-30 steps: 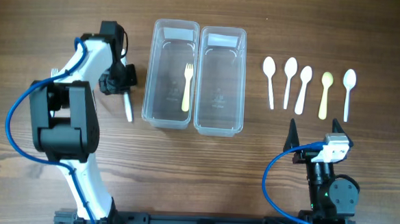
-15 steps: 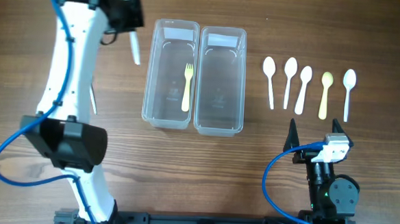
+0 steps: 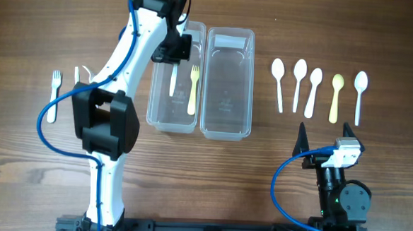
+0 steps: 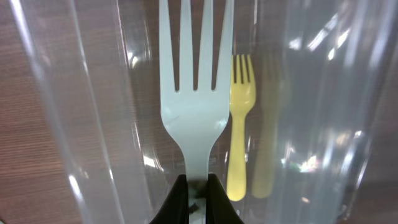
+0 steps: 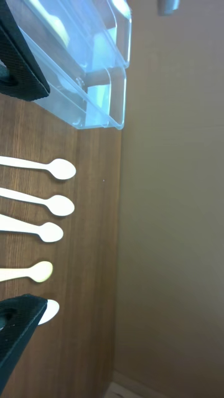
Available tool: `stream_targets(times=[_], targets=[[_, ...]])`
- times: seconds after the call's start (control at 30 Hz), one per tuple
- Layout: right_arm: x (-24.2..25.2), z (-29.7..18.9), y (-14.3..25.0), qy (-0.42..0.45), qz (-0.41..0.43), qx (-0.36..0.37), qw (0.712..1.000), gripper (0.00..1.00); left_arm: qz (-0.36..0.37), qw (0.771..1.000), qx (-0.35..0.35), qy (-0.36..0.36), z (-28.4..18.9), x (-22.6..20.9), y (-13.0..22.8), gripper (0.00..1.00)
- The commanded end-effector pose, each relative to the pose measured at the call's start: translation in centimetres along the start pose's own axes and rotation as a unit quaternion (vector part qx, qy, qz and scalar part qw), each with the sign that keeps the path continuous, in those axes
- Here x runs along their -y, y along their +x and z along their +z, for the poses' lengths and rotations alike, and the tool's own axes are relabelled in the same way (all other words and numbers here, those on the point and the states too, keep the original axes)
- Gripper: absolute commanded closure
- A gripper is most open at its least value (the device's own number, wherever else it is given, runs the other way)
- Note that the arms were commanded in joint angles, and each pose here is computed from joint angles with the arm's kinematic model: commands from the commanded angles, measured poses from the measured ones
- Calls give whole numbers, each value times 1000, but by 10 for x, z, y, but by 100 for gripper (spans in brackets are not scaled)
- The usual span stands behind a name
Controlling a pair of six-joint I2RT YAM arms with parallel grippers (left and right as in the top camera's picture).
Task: Pack container
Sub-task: 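Move the white fork into the left container and release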
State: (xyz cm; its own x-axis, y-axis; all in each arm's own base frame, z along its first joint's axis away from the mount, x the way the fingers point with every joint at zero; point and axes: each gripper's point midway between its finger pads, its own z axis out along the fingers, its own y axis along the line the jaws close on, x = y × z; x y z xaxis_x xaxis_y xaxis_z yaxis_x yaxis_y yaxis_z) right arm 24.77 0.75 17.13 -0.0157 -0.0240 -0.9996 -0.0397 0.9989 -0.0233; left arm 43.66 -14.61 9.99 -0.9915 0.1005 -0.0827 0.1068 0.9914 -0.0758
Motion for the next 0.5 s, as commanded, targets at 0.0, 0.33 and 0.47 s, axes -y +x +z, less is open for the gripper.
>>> stream_targets(times=[0.0, 0.33, 0.47], targets=[[-2, 0, -2, -6, -1, 4, 1000, 0, 9, 1000, -22, 2, 17, 0, 6, 96], [-2, 0, -2, -6, -1, 4, 1000, 0, -8, 999, 39, 11, -64, -13, 2, 59], [-2, 0, -2, -6, -1, 4, 1000, 0, -85, 989, 118, -42, -126, -70, 0, 57]])
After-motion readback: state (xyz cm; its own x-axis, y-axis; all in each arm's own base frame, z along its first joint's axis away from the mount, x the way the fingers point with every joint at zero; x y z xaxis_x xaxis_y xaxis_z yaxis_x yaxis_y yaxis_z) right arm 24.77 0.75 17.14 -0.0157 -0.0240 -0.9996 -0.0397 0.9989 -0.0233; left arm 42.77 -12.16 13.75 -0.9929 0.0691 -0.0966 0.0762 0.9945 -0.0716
